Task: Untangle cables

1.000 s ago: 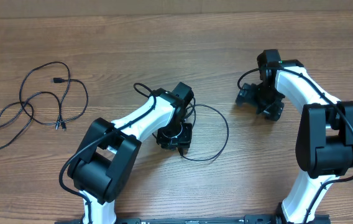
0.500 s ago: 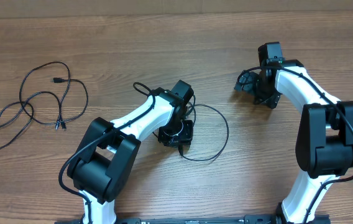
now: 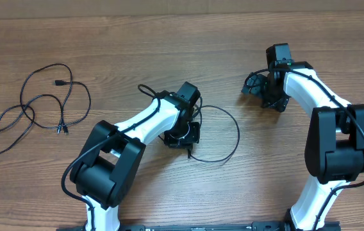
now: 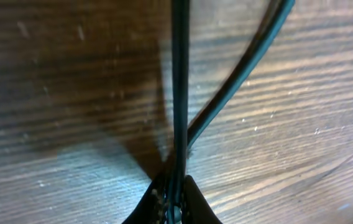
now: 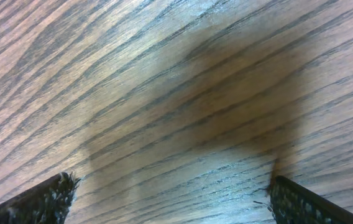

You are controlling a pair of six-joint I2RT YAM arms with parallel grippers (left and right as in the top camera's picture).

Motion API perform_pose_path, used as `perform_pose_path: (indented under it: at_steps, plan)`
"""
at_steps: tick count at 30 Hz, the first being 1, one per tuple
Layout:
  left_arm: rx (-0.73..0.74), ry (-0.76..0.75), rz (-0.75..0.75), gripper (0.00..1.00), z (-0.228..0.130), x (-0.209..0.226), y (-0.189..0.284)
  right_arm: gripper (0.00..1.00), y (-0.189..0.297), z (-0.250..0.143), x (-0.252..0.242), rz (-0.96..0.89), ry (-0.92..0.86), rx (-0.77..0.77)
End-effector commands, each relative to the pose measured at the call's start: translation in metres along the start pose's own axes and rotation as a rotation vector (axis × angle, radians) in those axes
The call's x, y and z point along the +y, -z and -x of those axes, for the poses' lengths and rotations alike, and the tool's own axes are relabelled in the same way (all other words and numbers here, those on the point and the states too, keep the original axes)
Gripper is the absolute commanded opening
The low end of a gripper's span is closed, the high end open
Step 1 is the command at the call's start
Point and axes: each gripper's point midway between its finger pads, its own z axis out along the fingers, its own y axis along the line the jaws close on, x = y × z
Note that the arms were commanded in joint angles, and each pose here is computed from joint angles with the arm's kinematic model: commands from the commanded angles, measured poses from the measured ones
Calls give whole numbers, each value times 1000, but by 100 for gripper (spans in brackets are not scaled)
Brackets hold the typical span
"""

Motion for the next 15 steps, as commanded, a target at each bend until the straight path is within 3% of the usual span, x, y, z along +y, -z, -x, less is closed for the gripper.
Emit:
perform_pose_path:
  at_steps: [1, 8, 15]
  plan:
    - [-38, 41, 47, 4, 15, 22, 1, 100, 10, 3, 4, 14, 4, -26]
    - [-96, 118, 90, 4, 40, 65, 15, 100, 10, 3, 4, 13, 5, -26]
    - [-116, 219, 384, 4, 38, 149, 38, 100, 10, 3, 4, 13, 5, -26]
